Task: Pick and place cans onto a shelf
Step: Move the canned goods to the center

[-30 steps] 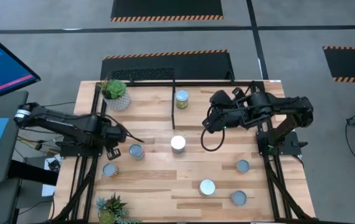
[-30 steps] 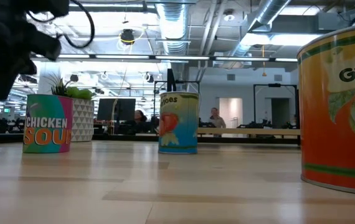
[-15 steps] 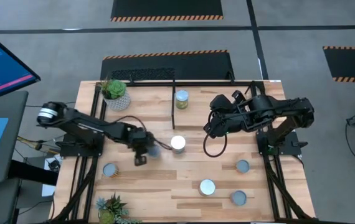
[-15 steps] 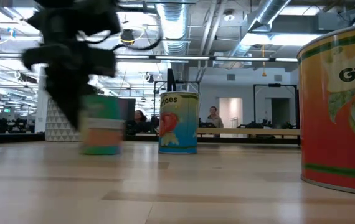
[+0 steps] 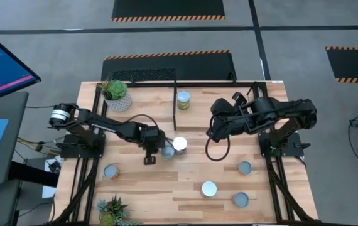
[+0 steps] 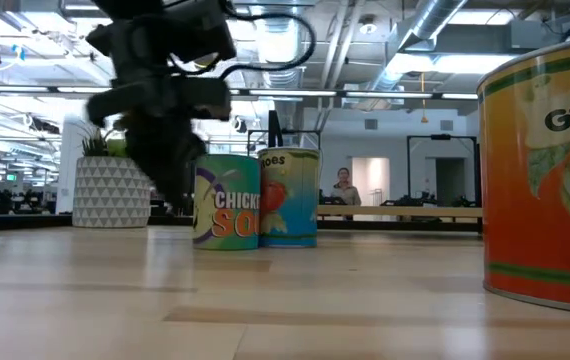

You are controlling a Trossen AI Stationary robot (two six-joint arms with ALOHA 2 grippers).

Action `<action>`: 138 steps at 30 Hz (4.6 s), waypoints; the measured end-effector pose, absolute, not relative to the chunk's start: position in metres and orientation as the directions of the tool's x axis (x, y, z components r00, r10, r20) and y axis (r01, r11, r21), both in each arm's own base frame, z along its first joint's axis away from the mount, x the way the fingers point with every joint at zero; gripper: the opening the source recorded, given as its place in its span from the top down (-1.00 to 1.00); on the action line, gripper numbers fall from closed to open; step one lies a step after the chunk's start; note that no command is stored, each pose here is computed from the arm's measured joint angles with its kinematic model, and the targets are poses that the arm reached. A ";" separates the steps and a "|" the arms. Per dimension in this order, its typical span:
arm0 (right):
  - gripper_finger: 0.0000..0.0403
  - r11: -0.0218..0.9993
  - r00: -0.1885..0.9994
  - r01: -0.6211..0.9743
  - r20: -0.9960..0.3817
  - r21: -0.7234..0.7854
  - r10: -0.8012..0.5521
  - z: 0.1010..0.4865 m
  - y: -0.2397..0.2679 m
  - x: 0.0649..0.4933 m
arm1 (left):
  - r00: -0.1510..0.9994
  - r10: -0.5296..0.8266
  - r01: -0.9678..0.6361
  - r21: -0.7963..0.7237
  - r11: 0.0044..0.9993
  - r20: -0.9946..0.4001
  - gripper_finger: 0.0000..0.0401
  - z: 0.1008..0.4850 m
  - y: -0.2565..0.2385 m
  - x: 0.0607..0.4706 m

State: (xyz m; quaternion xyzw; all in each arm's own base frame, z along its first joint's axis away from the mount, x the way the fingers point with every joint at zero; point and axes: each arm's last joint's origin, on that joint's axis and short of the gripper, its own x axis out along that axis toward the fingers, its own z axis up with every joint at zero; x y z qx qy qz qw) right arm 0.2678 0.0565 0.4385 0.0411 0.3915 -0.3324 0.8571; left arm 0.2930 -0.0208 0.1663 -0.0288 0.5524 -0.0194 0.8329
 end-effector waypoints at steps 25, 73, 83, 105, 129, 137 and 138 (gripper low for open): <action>0.87 0.865 0.634 0.486 -0.630 -0.128 -0.449 0.480 0.054 0.199 | 0.313 0.061 -0.208 -0.005 0.978 -0.948 1.00 0.226 -0.011 0.360; 0.90 0.594 0.371 0.799 -0.700 -0.095 -0.611 0.382 0.027 0.166 | -0.064 -0.253 -0.776 -0.111 0.621 -0.965 1.00 0.246 -0.106 0.124; 0.91 0.573 0.345 0.812 -0.700 -0.112 -0.625 0.382 0.020 0.168 | -0.149 -0.177 -0.686 -0.028 0.727 -0.973 1.00 0.227 -0.148 0.113; 0.89 0.597 0.375 0.800 -0.726 -0.061 -0.576 0.382 0.023 0.171 | 0.047 0.008 -0.642 -0.024 0.766 -0.999 1.00 0.160 -0.127 0.141; 0.91 0.610 0.372 0.790 -0.749 -0.054 -0.548 0.381 0.025 0.170 | 0.121 0.096 -0.586 0.007 0.810 -0.988 1.00 0.147 -0.085 0.165; 0.88 0.610 0.385 0.792 -0.745 -0.037 -0.545 0.382 0.025 0.171 | 0.372 0.084 -0.532 -0.139 0.835 -0.924 1.00 0.153 -0.065 0.202; 0.89 0.610 0.385 0.792 -0.745 -0.037 -0.545 0.382 0.025 0.171 | 0.408 0.083 -0.528 -0.161 0.834 -0.909 1.00 0.154 -0.063 0.206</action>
